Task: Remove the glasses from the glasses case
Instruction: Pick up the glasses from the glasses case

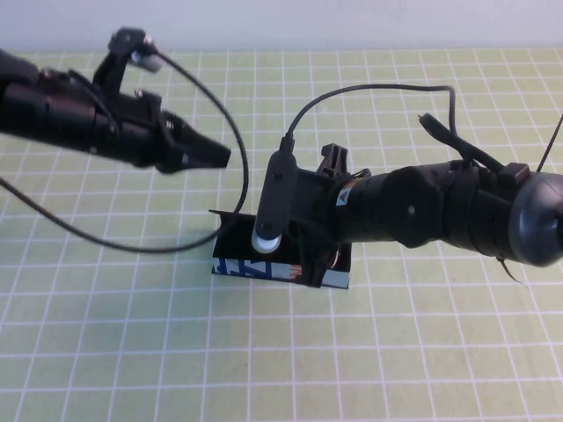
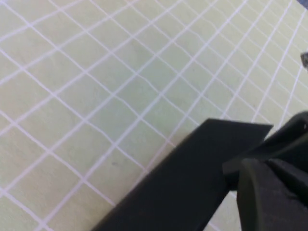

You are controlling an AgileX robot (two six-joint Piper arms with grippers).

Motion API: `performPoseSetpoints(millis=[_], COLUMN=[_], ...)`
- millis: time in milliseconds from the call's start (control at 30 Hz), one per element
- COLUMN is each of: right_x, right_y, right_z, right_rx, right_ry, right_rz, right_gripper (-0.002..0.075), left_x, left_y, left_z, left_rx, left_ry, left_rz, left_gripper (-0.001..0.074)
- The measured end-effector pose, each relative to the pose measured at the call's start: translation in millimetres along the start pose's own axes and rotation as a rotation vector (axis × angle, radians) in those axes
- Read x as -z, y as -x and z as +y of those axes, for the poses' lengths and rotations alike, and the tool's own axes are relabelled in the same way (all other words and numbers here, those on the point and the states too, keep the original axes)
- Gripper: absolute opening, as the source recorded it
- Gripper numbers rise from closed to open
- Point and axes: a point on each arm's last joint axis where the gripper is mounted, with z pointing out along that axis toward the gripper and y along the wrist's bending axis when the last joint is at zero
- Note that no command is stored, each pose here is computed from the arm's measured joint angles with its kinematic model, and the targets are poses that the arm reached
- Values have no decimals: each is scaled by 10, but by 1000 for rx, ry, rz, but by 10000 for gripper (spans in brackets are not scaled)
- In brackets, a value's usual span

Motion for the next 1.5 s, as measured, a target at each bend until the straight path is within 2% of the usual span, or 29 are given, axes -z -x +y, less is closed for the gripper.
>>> performPoseSetpoints(millis=[200,300,433,667,833,933,1033,1133,1200,1333,1500], right_x=[0,0,0,0,0,38,163,346,435,424,253], right_y=[4,5,8,11,12,40,119,220,261,233,88], right_z=[-1,-2,-2,-2,-2,-16,-50,-43,2,125,184], right_rx=[-16,-23,-35,-51,-57,-90,-175,-326,-436,-664,-810], right_ry=[-2,-2,-2,-2,-2,-6,-7,53,128,260,251], right_rz=[-4,-6,-8,-12,-13,-28,-66,-106,-107,-28,98], right_gripper=[-5,-5,-6,-6,-3,35,105,122,105,15,-11], left_x=[-231,-304,-420,-611,-656,-662,-666,-668,-668,-668,-668], left_y=[-538,-713,-826,-1005,-1027,-1028,-1031,-1030,-1029,-1027,-1027], left_z=[42,87,235,422,459,468,472,474,474,474,474], left_rx=[-62,-93,-67,-24,-5,0,5,8,18,25,27], left_ry=[-85,-67,-26,-30,-34,-30,-30,-30,-29,-29,-29], left_rz=[43,61,55,35,6,1,-2,-5,-6,-7,-8], left_gripper=[-4,-4,-4,-4,-4,-4,-4,-4,-4,-4,-4])
